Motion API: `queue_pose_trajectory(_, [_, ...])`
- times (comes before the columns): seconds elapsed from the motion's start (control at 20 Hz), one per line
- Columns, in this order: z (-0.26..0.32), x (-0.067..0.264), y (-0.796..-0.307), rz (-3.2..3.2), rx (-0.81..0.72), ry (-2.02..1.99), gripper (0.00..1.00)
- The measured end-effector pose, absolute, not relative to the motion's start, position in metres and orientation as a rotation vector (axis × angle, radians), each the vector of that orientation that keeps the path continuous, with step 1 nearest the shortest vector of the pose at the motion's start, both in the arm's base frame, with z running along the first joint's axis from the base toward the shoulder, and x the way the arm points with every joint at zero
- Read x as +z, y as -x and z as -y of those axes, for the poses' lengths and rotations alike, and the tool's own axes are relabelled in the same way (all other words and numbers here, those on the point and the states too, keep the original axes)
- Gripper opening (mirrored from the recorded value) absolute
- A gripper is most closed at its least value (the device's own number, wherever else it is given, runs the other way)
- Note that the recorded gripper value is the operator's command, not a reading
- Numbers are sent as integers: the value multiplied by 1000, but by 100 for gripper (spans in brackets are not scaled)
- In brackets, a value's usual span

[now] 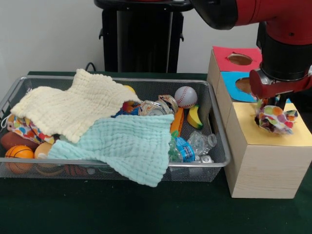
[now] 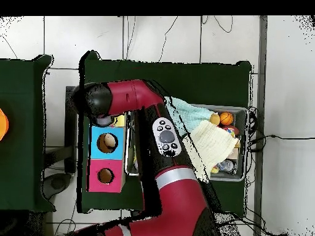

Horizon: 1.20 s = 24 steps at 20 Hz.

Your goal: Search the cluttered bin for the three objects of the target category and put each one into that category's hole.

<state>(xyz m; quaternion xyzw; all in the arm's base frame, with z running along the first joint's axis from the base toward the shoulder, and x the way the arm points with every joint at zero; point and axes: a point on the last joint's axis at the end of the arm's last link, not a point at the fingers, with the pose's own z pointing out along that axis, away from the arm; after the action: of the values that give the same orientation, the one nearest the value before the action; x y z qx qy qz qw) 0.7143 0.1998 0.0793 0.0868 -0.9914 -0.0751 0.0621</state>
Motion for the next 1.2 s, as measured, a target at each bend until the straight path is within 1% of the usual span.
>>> queue_pose_trajectory(0.55, [-198, 67, -725, 3007, -236, -245, 0])
queue_pose_trajectory(0.8, [-197, 54, -728, 3003, -235, -235, 0])
queue_pose_trajectory(1.0, [-198, 37, -731, 3008, -233, -227, 0])
queue_pose_trajectory(1.1, [-199, 22, -733, 3024, -235, -219, 0])
queue_pose_trajectory(1.2, [-198, 22, -737, 3034, -234, -214, 0])
